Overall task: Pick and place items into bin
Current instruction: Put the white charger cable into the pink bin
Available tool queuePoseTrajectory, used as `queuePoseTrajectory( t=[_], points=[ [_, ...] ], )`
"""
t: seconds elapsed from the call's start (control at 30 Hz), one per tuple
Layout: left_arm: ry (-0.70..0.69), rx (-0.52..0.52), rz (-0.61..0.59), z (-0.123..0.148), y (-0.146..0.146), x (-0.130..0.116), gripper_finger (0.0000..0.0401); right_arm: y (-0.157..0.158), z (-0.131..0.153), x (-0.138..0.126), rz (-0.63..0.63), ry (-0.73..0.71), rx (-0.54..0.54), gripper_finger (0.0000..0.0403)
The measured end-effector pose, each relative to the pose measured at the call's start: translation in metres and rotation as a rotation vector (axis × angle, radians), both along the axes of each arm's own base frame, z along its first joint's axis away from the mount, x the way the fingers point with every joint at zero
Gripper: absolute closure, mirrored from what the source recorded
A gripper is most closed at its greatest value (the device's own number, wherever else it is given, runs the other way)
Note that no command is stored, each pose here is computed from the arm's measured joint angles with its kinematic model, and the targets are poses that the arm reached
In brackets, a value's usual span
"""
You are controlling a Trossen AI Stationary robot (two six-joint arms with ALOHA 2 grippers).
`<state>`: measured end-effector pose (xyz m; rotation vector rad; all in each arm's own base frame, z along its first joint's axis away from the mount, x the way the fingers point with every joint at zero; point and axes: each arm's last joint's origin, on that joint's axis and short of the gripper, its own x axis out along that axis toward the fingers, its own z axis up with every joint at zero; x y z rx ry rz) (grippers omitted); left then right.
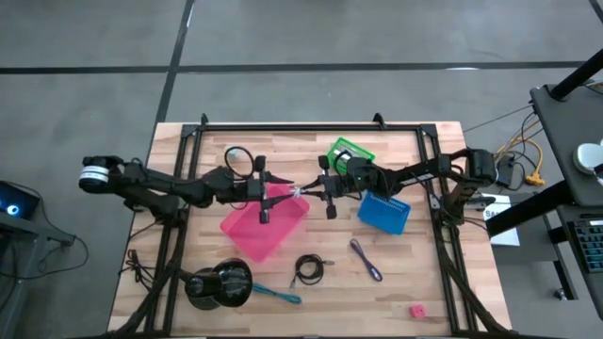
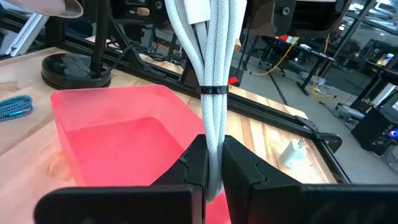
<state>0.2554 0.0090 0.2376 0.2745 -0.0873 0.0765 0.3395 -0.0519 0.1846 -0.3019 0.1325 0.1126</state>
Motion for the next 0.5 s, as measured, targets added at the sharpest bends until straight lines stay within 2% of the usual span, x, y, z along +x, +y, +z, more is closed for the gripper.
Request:
queuePoseTrajectory(
  t=[0.5],
  points=[
    [-0.016,-0.001,-0.001,0.0019,0.0000,0.0006,0.0256,-0.0011,-0.0006,-0.0003,-0.003,0.006,-0.001,0.0385]
  ],
)
